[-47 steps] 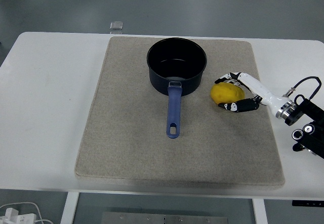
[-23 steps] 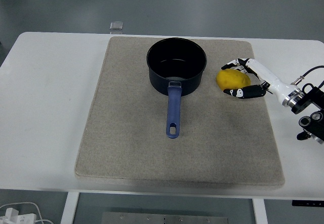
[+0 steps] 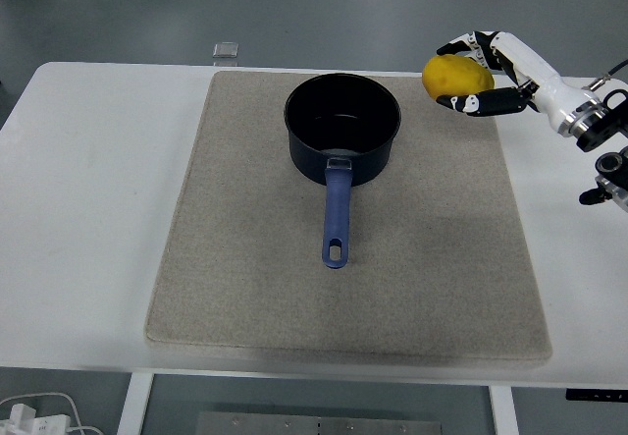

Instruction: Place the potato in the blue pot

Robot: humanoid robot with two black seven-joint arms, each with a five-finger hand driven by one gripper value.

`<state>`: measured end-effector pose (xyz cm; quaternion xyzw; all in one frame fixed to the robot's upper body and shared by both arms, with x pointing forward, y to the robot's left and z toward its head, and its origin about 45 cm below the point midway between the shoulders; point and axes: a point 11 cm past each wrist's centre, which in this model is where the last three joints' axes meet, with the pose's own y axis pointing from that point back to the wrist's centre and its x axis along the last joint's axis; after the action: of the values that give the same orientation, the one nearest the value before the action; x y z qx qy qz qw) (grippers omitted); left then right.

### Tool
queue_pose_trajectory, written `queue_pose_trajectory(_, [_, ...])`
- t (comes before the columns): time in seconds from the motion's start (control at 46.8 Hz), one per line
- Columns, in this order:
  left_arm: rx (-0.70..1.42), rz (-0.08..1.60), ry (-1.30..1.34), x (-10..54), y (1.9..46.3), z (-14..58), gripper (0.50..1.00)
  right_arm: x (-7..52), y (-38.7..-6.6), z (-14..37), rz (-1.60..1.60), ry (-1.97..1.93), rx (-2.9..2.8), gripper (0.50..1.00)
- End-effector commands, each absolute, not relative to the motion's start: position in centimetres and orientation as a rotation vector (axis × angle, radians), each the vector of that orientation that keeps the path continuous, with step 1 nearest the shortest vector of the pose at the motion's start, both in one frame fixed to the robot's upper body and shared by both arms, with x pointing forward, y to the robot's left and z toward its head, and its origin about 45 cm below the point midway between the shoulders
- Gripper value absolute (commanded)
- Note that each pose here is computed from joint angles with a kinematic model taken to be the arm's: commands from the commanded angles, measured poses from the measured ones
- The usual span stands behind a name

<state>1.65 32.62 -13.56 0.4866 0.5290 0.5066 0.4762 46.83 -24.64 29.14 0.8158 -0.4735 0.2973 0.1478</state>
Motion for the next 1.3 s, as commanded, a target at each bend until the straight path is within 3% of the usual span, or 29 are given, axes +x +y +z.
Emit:
queue_pose_trajectory(0.0, [1.189,1.238,1.293,1.7,32.6,-13.6,0.999,47.2,-22.5,29.6,0.851,-1.335,2.366,0.5])
queue_pose_trajectory(0.278, [1.187,1.24,1.294,1.7,32.6,-13.6,0.999,47.8,-15.0,30.5,0.92,-1.204,2.447,0.5])
queue_pose_trajectory(0.62, [1.183,1.235,1.297,1.7,32.4,-13.6,0.999,48.2,-10.1,29.5,0.9,-1.161,2.476,0.5])
queue_pose_trajectory(0.983, [1.183,1.235,1.297,1.7,32.4,-13.6,0.999,47.8,-8.1,27.7,0.874,-1.136,2.48,0.5])
queue_pose_trajectory(1.282, [1.182,1.236,1.298,1.7,32.4,-13.6,0.999,47.9,-8.4,26.9,0.859,-1.163,2.459,0.5])
